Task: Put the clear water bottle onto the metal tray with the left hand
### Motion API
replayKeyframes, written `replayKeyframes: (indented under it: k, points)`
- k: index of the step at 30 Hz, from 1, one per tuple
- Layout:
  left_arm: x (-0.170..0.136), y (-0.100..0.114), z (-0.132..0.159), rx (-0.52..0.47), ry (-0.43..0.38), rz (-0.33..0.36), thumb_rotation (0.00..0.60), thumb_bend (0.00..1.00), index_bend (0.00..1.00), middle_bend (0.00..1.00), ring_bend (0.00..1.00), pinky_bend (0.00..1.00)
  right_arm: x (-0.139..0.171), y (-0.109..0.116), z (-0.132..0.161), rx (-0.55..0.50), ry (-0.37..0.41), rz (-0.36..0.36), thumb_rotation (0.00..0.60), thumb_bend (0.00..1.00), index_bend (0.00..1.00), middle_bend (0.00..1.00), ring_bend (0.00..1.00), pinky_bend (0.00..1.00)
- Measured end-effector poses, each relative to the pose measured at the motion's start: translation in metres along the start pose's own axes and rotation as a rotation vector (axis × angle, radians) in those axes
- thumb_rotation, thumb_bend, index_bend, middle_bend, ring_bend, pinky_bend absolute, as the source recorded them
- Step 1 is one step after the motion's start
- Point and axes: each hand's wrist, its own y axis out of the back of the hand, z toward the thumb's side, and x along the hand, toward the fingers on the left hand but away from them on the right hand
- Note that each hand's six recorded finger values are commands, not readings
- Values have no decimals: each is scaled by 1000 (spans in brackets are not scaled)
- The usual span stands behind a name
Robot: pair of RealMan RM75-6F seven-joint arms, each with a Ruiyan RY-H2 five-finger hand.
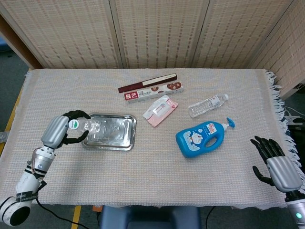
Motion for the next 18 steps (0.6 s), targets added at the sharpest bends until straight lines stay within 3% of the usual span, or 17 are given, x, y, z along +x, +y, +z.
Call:
replayKeyframes:
  k: [5, 18]
  points:
    - [21, -21, 0, -44, 36, -98, 600, 389, 562, 678, 515, 474, -1, -1, 0, 0, -1, 8, 600, 183, 0, 0, 0, 39]
    - [57, -53, 7, -56, 83, -220, 600, 390, 564, 681, 515, 466, -2, -5, -1, 5, -7, 26, 600, 183, 0, 0, 0, 39]
